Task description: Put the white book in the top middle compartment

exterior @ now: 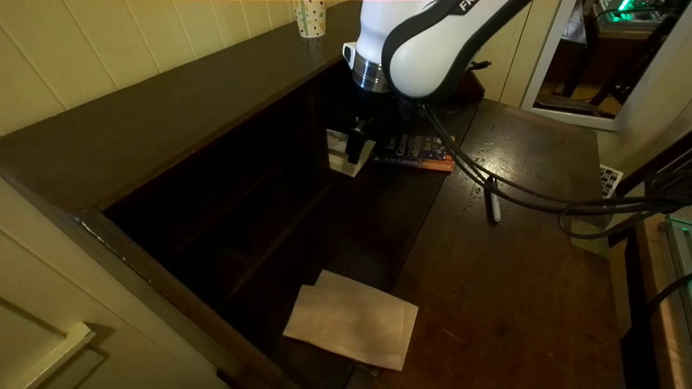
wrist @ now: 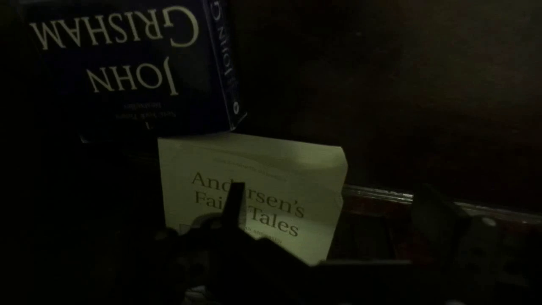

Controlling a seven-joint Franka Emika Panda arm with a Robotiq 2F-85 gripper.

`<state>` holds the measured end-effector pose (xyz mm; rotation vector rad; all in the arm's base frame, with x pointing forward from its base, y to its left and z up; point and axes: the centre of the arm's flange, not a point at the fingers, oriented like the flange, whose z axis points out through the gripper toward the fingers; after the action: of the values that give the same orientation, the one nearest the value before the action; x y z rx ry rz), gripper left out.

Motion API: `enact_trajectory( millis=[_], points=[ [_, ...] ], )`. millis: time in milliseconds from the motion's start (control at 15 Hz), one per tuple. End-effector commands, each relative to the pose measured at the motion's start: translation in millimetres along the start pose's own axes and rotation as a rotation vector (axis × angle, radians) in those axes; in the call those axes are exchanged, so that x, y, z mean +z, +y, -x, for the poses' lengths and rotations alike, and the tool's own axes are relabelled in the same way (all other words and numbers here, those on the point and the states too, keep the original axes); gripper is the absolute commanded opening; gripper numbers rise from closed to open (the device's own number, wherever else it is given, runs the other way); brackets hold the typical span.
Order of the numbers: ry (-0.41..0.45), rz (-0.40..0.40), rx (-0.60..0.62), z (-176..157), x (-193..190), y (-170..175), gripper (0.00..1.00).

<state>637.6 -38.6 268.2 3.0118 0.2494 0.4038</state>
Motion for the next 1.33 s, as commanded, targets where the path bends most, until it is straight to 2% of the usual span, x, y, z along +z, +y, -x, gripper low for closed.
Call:
enact_trajectory(
  millis=[0,200,267,333,467,1000,1267],
  points=[
    [0.047,0.047,0.038,37,-17,2,1.00],
    [0.051,0.053,0.041,40,-10,14,1.00],
    [0.045,0.049,0.033,38,-6,15,0.93],
    [0.046,0.040,0.021,36,-3,15,0.77],
    [0.049,0.031,0.007,32,0,13,0.59],
    [0.062,0.027,-0.054,27,28,15,0.03],
    [0.084,0.030,-0.094,23,44,16,0.00]
  ],
)
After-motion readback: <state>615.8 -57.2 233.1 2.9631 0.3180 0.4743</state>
